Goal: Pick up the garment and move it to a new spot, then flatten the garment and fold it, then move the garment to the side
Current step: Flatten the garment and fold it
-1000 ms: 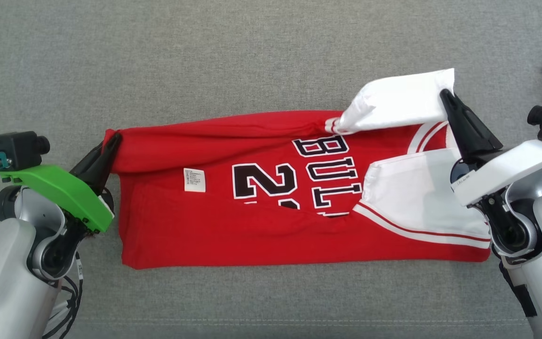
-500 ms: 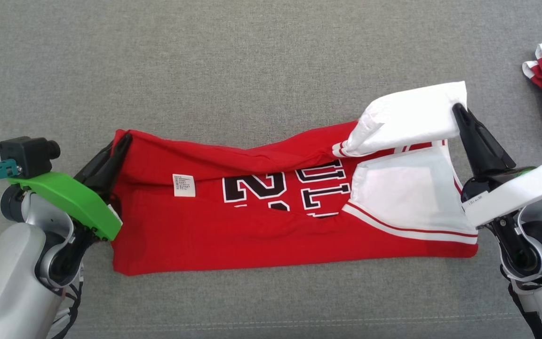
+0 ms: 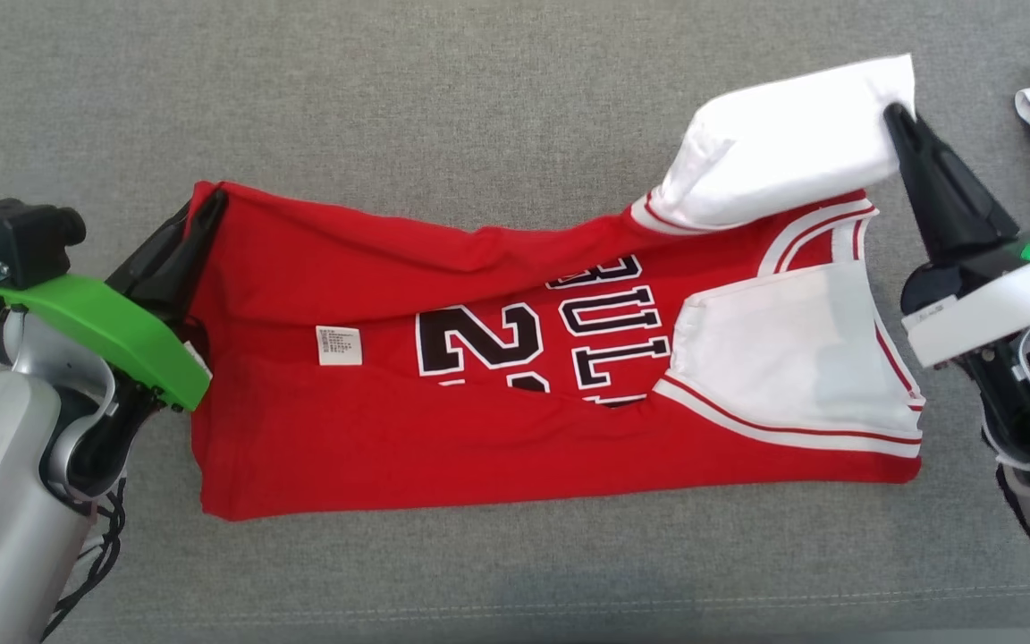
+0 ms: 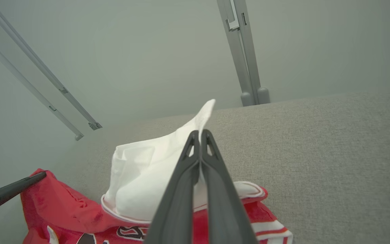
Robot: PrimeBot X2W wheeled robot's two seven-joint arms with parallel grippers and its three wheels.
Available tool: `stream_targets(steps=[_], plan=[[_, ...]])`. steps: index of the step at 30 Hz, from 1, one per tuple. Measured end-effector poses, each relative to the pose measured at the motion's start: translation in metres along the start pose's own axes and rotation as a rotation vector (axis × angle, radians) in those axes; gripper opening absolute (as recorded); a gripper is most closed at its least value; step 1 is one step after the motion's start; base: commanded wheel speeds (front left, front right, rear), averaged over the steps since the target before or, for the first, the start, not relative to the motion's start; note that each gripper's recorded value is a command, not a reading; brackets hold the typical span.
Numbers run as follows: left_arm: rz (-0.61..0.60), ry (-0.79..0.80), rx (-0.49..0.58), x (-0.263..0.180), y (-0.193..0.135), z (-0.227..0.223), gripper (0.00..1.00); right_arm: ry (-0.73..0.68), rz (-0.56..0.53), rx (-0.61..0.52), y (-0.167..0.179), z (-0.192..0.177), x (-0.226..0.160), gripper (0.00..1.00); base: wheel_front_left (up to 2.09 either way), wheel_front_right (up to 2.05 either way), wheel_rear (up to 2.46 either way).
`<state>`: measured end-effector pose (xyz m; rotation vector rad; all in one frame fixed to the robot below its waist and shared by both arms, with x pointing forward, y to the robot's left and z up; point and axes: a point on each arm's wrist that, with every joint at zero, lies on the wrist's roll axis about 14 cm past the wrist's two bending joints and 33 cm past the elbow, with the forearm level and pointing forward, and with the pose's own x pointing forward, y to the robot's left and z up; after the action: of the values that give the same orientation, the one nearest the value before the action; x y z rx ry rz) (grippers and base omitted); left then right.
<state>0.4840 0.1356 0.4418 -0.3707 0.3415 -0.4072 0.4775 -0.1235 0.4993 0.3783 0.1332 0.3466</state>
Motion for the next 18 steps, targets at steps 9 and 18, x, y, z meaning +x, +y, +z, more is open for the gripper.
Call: stream_targets(steps=[9, 18], plan=[[-0.008, -0.039, 0.051, 0.021, 0.007, 0.012, 0.0, 0.008, 0.011, -0.063, -0.009, 0.006, 0.033, 0.0, 0.0, 0.0, 0.0], [0.037, -0.045, 0.053, 0.018, 0.023, 0.002, 0.0, 0.061, 0.023, -0.033, -0.005, -0.017, 0.043, 0.0, 0.0, 0.0, 0.0]])
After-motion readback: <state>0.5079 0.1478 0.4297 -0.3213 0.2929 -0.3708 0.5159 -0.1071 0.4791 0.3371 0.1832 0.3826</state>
